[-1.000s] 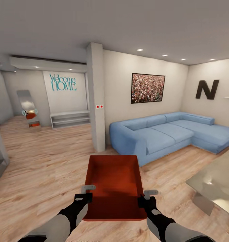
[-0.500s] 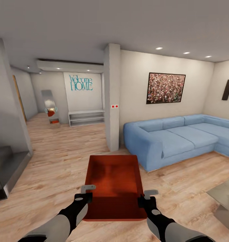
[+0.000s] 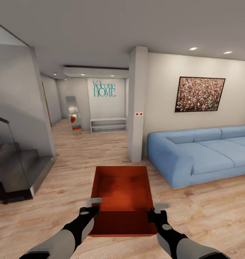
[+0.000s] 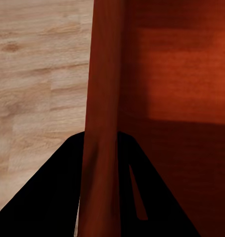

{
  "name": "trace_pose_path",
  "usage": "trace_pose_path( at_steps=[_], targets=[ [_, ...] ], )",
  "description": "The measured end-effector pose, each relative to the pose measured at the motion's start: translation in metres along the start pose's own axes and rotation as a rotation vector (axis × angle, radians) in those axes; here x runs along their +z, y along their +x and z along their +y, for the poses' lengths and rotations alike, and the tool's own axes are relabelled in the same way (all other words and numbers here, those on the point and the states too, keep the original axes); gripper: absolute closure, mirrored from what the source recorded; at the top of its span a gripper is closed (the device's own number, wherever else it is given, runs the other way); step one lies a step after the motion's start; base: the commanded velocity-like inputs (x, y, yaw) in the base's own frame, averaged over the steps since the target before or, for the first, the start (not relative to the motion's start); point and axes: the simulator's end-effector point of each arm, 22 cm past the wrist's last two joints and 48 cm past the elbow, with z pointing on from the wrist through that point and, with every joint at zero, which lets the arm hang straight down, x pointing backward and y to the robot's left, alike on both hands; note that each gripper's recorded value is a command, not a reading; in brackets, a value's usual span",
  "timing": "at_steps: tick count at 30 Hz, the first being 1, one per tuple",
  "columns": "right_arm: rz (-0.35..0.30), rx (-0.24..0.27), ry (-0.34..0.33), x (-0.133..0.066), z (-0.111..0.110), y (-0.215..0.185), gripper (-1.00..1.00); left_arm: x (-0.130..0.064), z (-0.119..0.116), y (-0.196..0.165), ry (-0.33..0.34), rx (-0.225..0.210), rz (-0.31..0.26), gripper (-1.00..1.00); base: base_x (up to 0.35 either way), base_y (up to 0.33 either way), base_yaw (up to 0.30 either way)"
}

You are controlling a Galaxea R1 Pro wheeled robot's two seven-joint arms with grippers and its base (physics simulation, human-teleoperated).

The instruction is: Move the two storage containers from the living room to the garage. In the garage, place one container on the floor and stack the other container on top of it (either order is fine).

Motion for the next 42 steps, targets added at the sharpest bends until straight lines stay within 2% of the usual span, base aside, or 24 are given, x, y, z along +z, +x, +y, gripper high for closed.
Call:
trace_pose_path(
  at_steps=[22,30,42],
  targets=[
    [0.000,0.000,0.000,0.0000,0.0000,0.0000,1.00,0.0000,0.0000,0.0000,0.000,0.000,0.000,1.00,0.001,0.000,0.300],
    [-0.001,0.000,0.000,-0.0003,0.0000,-0.0002,1.00,-0.0003,0.0000,-0.0001,0.000,0.000,0.000,1.00,0.122,0.000,0.293],
    [-0.001,-0.001,0.000,-0.0006,-0.0002,-0.0002,1.00,-0.0005,-0.0001,-0.0002,0.000,0.000,-0.001,1.00,0.291,0.000,0.037]
  ],
)
